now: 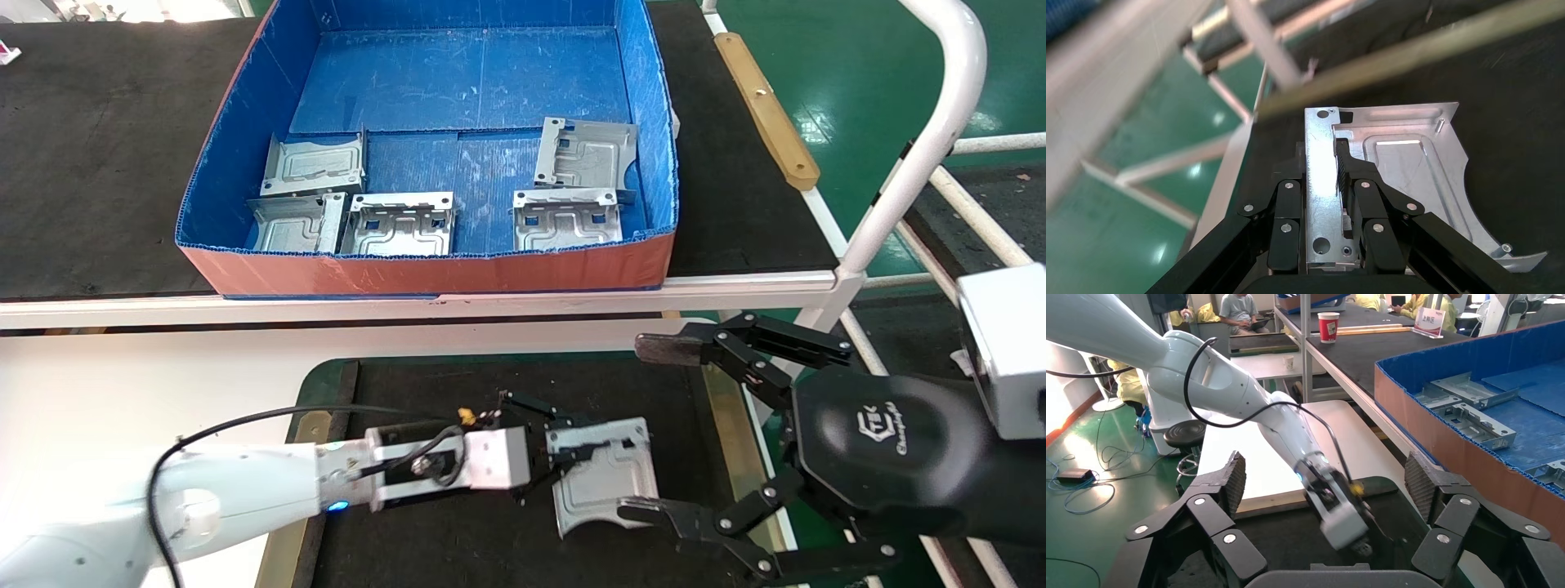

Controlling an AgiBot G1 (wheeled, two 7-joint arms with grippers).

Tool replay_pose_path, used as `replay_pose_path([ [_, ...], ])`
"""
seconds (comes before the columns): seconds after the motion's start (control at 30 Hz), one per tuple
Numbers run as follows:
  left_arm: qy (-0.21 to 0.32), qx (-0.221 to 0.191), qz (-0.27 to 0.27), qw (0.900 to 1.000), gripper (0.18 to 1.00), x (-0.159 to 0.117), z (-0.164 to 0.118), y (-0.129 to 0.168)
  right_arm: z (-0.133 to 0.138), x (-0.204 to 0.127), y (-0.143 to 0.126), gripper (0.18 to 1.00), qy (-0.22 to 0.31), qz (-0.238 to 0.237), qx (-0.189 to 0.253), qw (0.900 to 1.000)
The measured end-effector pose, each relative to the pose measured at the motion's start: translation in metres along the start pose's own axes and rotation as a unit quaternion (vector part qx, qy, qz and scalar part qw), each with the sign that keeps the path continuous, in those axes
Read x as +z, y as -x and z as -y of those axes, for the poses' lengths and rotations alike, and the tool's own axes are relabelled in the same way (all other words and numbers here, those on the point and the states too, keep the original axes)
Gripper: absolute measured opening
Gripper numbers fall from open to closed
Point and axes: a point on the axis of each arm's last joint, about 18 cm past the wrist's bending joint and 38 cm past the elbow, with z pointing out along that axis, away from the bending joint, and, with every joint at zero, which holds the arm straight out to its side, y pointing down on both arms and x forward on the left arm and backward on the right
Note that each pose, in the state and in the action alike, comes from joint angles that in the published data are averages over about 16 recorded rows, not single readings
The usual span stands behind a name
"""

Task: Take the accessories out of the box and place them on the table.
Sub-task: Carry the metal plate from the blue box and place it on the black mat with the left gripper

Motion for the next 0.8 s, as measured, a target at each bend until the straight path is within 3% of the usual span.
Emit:
replay_pose_path([
  [0.17, 0.031, 0.006, 0.008, 0.9995, 0.275, 0.014, -0.008, 0.002, 0.0, 0.0, 0.0, 0.931, 0.0, 0.0, 0.0, 1.0],
  [0.4, 0.035, 0.011, 0.01, 0.9993, 0.272, 0.03, -0.004, 0.0, 0.0, 0.0, 0.0, 0.984, 0.0, 0.0, 0.0, 1.0],
  [0.8, 0.031, 0.003, 0.004, 0.9995, 0.268, 0.05, 0.004, -0.01, 0.0, 0.0, 0.0, 1.001, 0.0, 0.0, 0.0, 1.0],
])
